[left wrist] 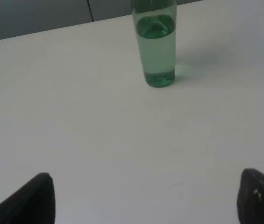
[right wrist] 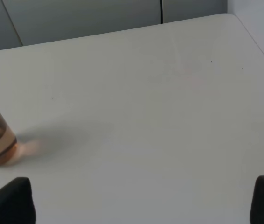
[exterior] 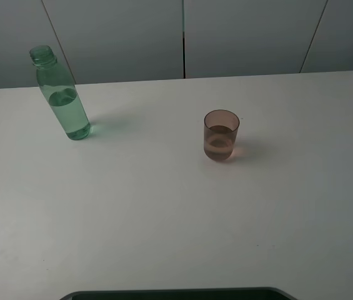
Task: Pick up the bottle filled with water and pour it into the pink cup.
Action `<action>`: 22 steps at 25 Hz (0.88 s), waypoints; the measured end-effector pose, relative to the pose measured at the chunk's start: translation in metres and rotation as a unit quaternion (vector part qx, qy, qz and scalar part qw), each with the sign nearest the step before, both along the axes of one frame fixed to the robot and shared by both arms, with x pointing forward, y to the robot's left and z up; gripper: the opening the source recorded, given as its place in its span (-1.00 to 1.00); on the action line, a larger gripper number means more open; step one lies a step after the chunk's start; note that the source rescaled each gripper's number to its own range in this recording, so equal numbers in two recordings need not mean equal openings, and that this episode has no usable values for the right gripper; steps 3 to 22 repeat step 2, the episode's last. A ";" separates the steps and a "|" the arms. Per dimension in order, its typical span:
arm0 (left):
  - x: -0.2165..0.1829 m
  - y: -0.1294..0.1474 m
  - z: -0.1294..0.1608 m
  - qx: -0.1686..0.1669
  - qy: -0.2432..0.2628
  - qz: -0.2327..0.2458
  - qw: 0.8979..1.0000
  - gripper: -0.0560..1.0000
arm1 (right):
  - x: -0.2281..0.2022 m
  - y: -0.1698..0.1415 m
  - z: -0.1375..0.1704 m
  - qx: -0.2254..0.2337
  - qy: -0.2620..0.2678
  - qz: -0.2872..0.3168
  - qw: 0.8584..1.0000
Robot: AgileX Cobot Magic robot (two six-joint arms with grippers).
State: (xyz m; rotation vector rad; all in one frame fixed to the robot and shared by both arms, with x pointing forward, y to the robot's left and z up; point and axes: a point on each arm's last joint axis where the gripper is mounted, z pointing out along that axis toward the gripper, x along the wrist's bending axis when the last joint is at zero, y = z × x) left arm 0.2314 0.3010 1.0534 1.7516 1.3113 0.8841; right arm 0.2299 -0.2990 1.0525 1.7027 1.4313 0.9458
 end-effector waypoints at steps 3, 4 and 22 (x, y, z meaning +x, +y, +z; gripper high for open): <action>0.000 0.000 0.000 0.000 0.000 0.000 1.000 1.00 | 0.000 0.000 0.000 0.000 0.000 0.000 1.000; 0.000 0.000 0.000 0.000 0.000 0.000 1.000 1.00 | 0.000 0.000 0.000 0.000 0.000 0.000 1.000; 0.000 0.000 0.000 0.000 0.000 0.000 1.000 1.00 | 0.000 0.000 0.000 0.000 0.000 0.000 1.000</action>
